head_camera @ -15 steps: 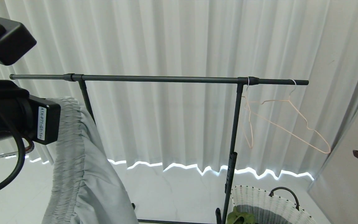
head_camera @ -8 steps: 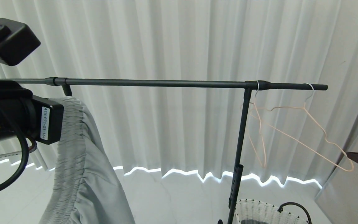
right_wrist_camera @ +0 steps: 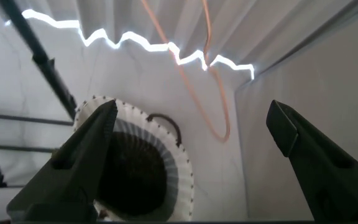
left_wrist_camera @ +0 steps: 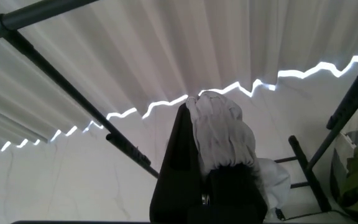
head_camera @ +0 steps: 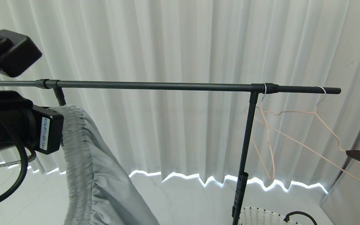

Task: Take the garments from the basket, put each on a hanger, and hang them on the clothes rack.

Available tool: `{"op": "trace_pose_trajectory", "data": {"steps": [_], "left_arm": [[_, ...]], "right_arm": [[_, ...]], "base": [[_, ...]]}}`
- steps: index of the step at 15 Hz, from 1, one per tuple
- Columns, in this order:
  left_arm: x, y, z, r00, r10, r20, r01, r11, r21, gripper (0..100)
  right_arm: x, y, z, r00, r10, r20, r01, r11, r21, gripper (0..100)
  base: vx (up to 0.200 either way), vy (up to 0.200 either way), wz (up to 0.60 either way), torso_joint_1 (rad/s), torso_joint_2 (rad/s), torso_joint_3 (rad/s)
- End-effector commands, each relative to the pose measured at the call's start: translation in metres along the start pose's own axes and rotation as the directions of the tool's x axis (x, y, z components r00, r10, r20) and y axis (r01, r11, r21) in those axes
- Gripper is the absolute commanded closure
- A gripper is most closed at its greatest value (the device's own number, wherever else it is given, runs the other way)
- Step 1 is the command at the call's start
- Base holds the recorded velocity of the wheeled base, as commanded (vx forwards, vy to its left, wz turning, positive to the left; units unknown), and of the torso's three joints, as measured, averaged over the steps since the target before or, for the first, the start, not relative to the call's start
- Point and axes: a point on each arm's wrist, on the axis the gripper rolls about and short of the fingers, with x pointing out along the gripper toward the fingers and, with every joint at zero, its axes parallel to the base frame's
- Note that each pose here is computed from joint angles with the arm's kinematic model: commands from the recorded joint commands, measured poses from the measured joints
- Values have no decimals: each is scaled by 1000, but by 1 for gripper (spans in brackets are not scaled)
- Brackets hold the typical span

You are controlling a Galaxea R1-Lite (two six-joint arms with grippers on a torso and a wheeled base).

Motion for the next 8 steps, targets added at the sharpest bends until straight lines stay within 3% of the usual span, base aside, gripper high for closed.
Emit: {"op": "trace_pose_trajectory", "data": {"steps": [1, 5, 8], "left_arm": [[-3, -1, -4, 1000, -8, -1, 8, 1000, 5, 100], [-8, 0, -7, 1000, -13, 10, 13, 1000, 9, 100], [-10, 0, -7, 1000, -13, 15, 13, 1000, 7, 100]], "right_arm": [[45, -14, -1, 999, 4, -53, -4, 1000, 7, 0], [105, -38, -3, 999, 26, -34, -27, 999, -21, 0], [137, -59, -4, 997, 62, -42, -62, 998, 1, 0]], "base": [[0, 0, 0, 0, 0, 0], [0, 0, 0, 0, 0, 0], [0, 0, 0, 0, 0, 0]]}}
